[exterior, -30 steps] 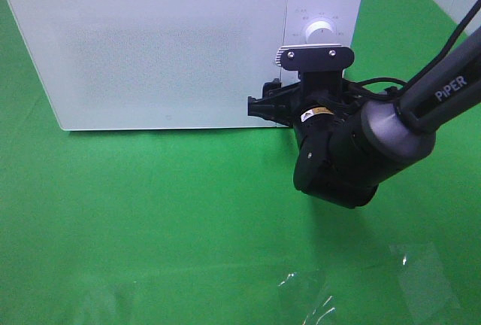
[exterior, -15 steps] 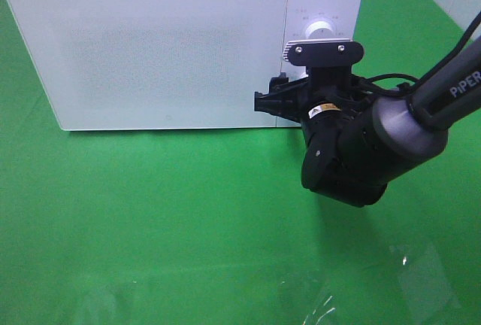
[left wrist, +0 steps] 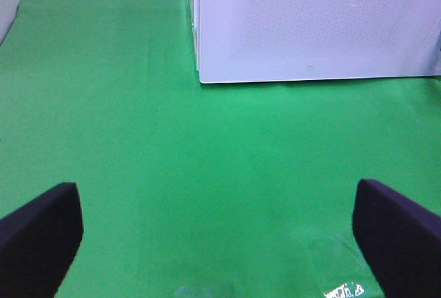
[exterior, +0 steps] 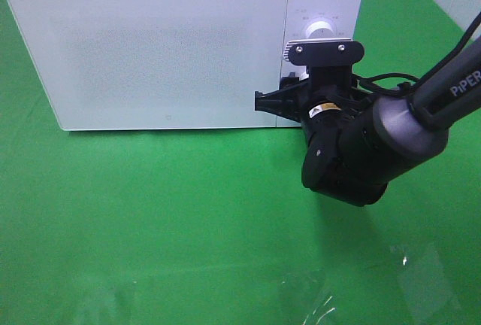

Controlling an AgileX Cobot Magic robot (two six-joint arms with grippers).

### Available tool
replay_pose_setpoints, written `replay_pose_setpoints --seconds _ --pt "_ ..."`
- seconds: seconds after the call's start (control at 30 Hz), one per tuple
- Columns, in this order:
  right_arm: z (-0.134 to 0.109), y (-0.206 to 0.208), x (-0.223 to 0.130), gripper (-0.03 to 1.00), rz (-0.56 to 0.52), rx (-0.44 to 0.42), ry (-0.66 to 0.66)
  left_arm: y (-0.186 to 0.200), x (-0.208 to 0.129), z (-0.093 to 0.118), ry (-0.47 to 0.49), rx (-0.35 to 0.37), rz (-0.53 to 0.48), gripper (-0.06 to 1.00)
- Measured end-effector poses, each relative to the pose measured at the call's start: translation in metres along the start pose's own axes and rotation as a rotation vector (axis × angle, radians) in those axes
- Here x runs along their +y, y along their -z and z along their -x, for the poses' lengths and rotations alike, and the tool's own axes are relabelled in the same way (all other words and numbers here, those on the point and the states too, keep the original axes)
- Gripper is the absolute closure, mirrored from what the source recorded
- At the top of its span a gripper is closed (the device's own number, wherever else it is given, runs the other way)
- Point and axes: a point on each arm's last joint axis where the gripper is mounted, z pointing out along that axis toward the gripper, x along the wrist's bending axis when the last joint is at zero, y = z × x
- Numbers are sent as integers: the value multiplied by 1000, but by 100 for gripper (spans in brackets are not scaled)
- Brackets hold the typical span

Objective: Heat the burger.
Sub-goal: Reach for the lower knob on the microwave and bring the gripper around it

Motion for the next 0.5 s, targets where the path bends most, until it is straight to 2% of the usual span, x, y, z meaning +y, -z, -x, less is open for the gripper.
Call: replay_pose_setpoints --seconds 0.03,0.1,0.5 --pt "0 0 0 54 -2 -5 -3 0 0 0 0 0 0 -5" --pt "1 0 0 55 -3 -7 -5 0 0 0 0 0 0 -5" --pt "0 0 -1 55 0 5 -3 0 0 0 0 0 1 -5"
